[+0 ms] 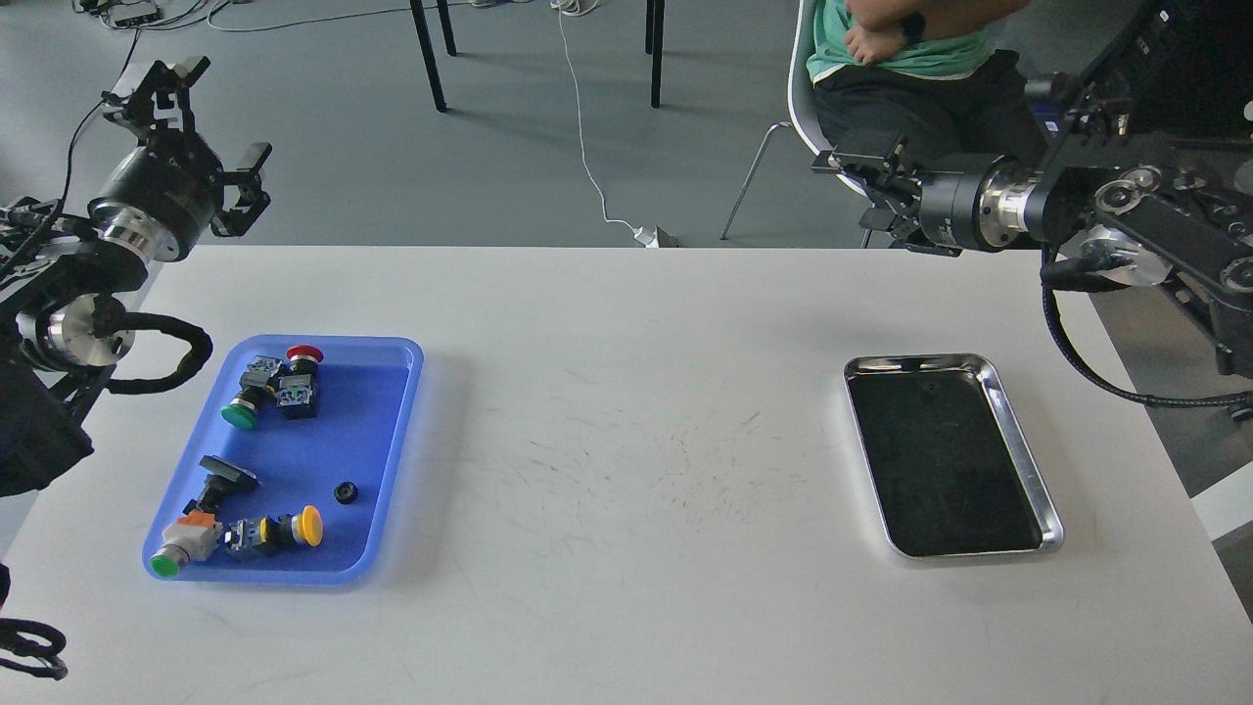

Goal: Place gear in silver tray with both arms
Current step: 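Withdraw the right arm and move the left gripper toward the blue tray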

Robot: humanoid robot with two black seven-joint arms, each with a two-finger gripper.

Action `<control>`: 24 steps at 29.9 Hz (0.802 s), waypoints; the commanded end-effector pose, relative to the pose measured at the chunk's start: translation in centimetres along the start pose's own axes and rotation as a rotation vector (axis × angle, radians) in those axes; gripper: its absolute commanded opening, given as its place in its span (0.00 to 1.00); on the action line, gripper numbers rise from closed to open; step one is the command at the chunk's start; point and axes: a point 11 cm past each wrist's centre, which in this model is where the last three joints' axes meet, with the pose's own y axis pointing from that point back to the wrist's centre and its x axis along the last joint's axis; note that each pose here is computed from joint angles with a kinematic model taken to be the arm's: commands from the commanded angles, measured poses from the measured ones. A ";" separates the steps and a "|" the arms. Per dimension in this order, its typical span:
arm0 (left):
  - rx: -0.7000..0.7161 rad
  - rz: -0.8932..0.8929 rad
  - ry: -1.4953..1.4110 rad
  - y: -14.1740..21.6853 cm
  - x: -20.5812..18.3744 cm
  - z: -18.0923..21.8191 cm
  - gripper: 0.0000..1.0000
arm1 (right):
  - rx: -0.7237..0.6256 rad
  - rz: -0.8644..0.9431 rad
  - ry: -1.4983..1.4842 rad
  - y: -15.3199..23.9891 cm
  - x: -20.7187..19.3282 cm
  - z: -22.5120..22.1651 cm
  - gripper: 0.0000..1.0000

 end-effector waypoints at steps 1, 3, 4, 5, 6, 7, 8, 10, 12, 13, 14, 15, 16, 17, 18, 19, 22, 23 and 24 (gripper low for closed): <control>0.002 -0.008 0.000 -0.1 -0.3 0.1 0.98 | 0.165 0.129 -0.354 2.2 3.9 1.0 0.95; 0.006 -0.016 -0.005 -0.2 -0.5 0.0 0.98 | 0.247 0.178 -0.539 3.5 5.4 2.2 0.95; 0.008 -0.023 -0.005 -0.2 -0.7 0.0 0.98 | 0.279 0.202 -0.630 4.3 6.0 3.2 0.95; 0.009 -0.034 -0.006 -0.2 -1.1 -0.1 0.98 | 0.301 0.220 -0.702 4.8 6.4 4.2 0.95; 0.009 -0.052 -0.007 -0.3 -1.8 -0.1 0.98 | 0.328 0.238 -0.772 5.5 6.8 5.2 0.95; 0.008 -0.069 -0.009 -0.4 -2.4 -0.1 0.98 | 0.352 0.257 -0.824 6.4 7.3 5.9 0.95; 0.005 -0.084 -0.017 -0.3 -2.7 0.4 0.98 | 0.371 0.271 -0.872 7.1 7.6 6.7 0.96; 0.017 -0.127 -0.063 0.4 -3.1 1.5 0.98 | 0.381 0.275 -0.924 7.7 7.3 8.2 0.96; 0.037 -0.208 -0.133 1.3 -4.4 2.6 0.98 | 0.388 0.268 -0.943 8.0 7.0 9.1 0.96; 0.037 -0.243 -0.175 1.8 -5.0 3.6 0.98 | 0.386 0.273 -0.956 8.2 6.9 9.6 0.96; 0.041 -0.292 -0.233 2.5 -5.8 4.5 0.98 | 0.386 0.281 -0.966 8.4 6.9 10.1 0.96; 0.045 -0.337 -0.285 3.3 -6.6 5.4 0.98 | 0.387 0.290 -0.975 8.6 6.9 10.5 0.96; 0.051 -0.393 -0.356 4.3 -7.6 6.3 0.98 | 0.387 0.295 -0.982 8.8 6.9 10.9 0.96; 0.059 -0.445 -0.428 5.3 -8.5 6.9 0.98 | 0.380 0.301 -0.989 9.0 6.7 11.4 0.96; 0.068 -0.483 -0.498 6.3 -9.0 7.5 0.98 | 0.371 0.306 -0.993 9.1 6.6 11.9 0.97; 0.090 -0.529 -0.578 7.4 -9.5 7.4 0.98 | 0.369 0.309 -0.996 9.2 6.5 12.2 0.97; 0.154 -0.657 -0.811 10.1 -10.8 6.3 0.98 | 0.350 0.317 -1.006 9.4 6.2 13.2 0.97; 0.169 -0.694 -0.911 10.7 -11.0 6.0 0.98 | 0.348 0.318 -1.007 9.5 6.1 13.4 0.97; 0.188 -0.726 -1.005 11.3 -10.8 5.3 0.98 | 0.346 0.319 -1.008 9.5 6.0 13.5 0.97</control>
